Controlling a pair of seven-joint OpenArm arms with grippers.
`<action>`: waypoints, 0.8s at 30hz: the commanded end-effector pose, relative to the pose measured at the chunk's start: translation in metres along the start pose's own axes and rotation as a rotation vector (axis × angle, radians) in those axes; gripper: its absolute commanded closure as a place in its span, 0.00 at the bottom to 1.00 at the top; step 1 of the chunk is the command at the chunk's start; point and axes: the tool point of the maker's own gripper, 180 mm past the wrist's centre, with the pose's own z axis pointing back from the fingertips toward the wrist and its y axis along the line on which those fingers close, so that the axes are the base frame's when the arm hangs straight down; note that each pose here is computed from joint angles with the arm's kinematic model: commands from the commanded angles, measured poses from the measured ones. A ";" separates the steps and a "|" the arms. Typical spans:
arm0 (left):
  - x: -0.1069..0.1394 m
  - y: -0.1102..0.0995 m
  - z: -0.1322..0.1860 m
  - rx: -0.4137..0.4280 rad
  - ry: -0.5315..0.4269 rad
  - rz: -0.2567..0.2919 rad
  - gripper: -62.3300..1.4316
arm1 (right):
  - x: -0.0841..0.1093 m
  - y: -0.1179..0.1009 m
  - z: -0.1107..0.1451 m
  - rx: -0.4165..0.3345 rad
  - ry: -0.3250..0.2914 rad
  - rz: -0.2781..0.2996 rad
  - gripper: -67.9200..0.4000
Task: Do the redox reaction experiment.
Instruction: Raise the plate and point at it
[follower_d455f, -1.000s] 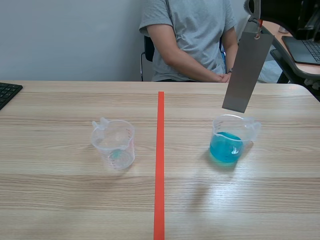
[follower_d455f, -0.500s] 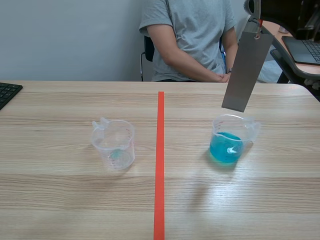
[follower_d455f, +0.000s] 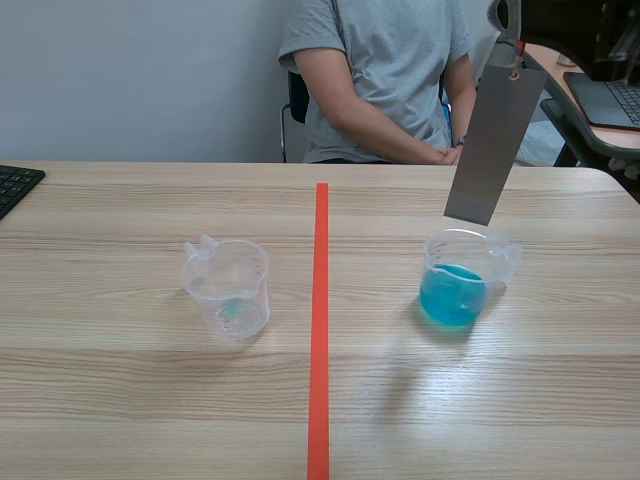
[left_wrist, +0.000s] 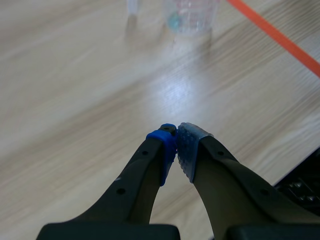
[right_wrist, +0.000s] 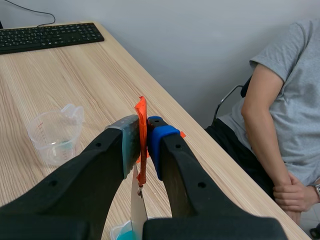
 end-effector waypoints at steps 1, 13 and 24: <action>0.026 0.005 -0.009 -0.030 -0.073 -0.034 0.90 | 0.017 -0.004 0.003 -0.001 -0.037 0.031 0.97; 0.102 -0.014 -0.077 -0.213 -0.247 -0.184 0.90 | 0.017 -0.004 0.003 -0.001 -0.037 0.031 0.97; 0.143 -0.072 -0.146 -0.360 -0.299 -0.268 0.90 | 0.017 -0.004 0.003 -0.001 -0.037 0.031 0.97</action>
